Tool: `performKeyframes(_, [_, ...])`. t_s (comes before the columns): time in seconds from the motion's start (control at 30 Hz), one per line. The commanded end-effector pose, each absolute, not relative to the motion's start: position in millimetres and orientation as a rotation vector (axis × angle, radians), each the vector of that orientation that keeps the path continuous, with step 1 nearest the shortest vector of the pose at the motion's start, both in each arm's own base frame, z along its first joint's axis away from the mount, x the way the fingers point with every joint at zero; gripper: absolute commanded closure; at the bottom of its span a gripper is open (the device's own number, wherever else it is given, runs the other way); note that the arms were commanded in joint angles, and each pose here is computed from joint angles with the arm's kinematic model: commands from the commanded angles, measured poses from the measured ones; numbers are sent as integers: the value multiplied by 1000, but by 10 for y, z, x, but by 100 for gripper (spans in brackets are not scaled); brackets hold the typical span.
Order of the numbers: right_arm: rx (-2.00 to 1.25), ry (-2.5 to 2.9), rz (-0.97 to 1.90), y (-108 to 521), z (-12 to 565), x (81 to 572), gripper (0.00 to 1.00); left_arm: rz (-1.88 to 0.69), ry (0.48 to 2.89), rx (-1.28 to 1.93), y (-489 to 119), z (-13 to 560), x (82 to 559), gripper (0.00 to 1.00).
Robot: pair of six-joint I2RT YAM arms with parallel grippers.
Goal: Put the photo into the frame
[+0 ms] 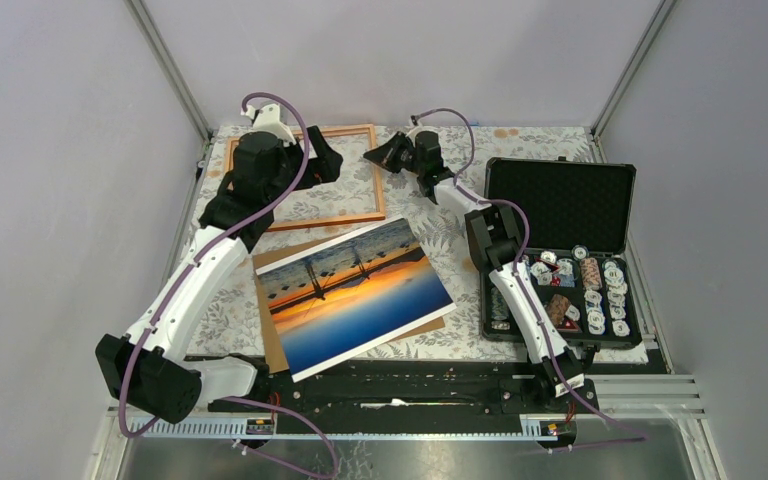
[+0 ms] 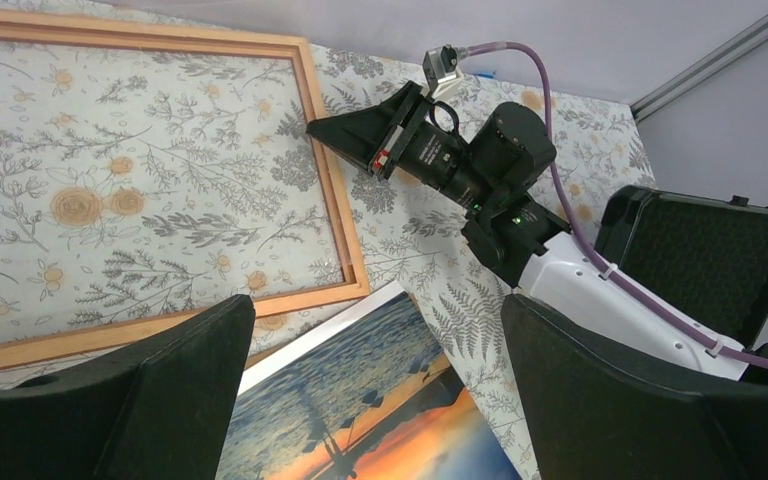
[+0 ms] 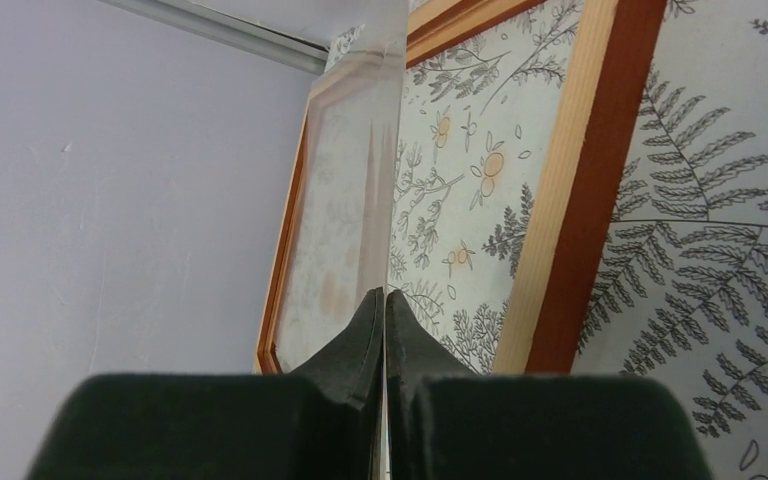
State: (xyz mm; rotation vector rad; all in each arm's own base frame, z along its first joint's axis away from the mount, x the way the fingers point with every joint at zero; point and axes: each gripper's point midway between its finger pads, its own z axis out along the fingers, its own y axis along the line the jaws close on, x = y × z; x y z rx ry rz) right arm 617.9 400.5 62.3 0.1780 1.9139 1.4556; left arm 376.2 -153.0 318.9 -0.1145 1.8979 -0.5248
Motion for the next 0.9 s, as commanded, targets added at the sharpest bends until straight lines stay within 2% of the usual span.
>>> performKeyframes(0.0, [143, 1906, 1486, 4112, 752, 6138, 100, -553, 1843, -116, -1547, 3312, 3806, 1])
performKeyframes(0.13, [163, 1951, 1488, 4113, 751, 6102, 99, -565, 1848, -112, -1569, 3300, 3807, 1])
performKeyframes(0.2, [169, 1958, 1497, 4116, 747, 6086, 90, -567, 1850, -113, -1575, 3289, 3811, 1])
performKeyframes(0.23, [166, 1956, 1505, 4125, 749, 6079, 89, -568, 1851, -113, -1575, 3284, 3814, 1])
performKeyframes(0.4, [122, 1949, 1538, 4176, 827, 6035, 100, -570, 1857, -115, -1585, 3265, 3822, 1])
performKeyframes(0.87, [155, 1984, 1629, 4210, 935, 5910, 100, -597, 1867, -112, -1608, 3244, 3828, 1])
